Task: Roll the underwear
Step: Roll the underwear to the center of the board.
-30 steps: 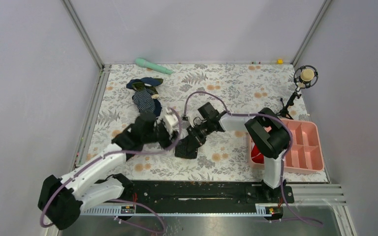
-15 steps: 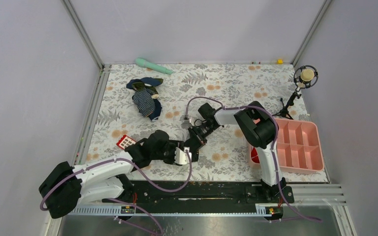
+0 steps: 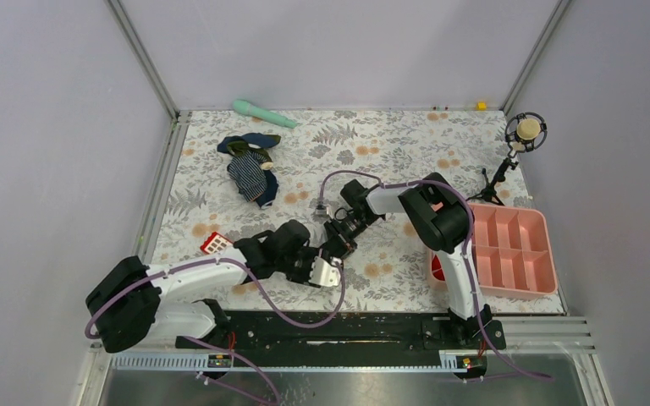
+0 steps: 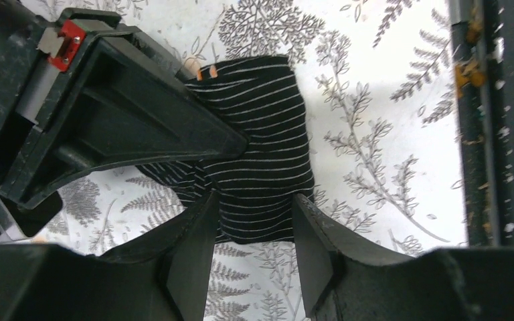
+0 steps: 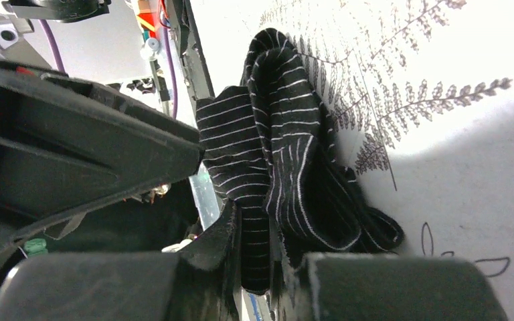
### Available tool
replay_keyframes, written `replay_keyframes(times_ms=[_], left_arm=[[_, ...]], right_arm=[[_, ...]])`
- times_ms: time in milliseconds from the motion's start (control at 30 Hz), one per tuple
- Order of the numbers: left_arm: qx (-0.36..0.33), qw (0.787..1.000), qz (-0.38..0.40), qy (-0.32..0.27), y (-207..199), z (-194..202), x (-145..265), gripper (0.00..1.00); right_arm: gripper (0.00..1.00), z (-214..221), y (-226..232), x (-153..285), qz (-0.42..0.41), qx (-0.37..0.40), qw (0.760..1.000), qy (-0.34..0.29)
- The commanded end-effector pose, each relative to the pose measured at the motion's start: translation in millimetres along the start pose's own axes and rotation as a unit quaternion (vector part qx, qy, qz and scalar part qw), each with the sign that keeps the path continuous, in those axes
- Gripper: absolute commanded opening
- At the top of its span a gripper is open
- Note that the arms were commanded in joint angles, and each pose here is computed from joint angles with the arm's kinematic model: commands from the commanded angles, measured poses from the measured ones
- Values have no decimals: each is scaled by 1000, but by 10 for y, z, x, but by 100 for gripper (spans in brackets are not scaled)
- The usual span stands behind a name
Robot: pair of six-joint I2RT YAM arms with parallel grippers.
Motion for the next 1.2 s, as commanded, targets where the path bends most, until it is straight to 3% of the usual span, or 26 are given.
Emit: replay_keyframes(times_ms=[0,200,367,533,667,800,867,933,967,1033,1067,1100,1133,1167], left_arm=[[45,999,5,2,11,-186,-37,46],[133,988,15,77,-16,-178,-142,45],[109,988,6,107,-129,-81,-183,48],[94,982,56,153,-313,84,-317,47],[119,969,91,196,-370,145,-442,31],[142,959,138,204,-400,84,-480,7],[154,954,165,199,-418,30,-480,0],[169,946,195,195,-449,-23,-475,0],[177,941,213,194,-478,-40,-470,0],[183,936,232,193,-507,-60,-472,0],[181,935,232,196,-508,-57,-480,0],[182,936,226,200,-500,-49,-490,0],[182,936,223,203,-494,-41,-498,0],[183,935,224,204,-500,-38,-501,0]], right_arm=[[0,263,-455,-85,108,-42,992,47],[0,259,-463,-76,107,-44,992,46],[0,256,-455,-65,107,-41,992,44],[0,262,-464,-69,105,-46,992,45],[0,266,-465,-73,104,-46,992,46],[0,264,-469,-72,104,-47,992,46],[9,261,-465,-69,107,-46,992,45],[22,254,-439,-47,113,-39,992,42],[33,247,-407,-29,119,-33,992,40],[44,184,-281,52,130,-17,991,28],[55,122,-179,117,137,-12,990,15],[80,48,-30,213,140,-2,990,-7],[97,-22,86,320,141,4,989,-32],[99,-88,209,422,146,15,988,-57]])
Point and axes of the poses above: each gripper's point midway between its finger pads, its own x axis back along the fingers, its own y axis along the line the jaws close on, z = x × y, the point moved 8 cm from there along x, back along the fingers, and after that the axes turned 3 degrees about -x, right-handed, at the moved point
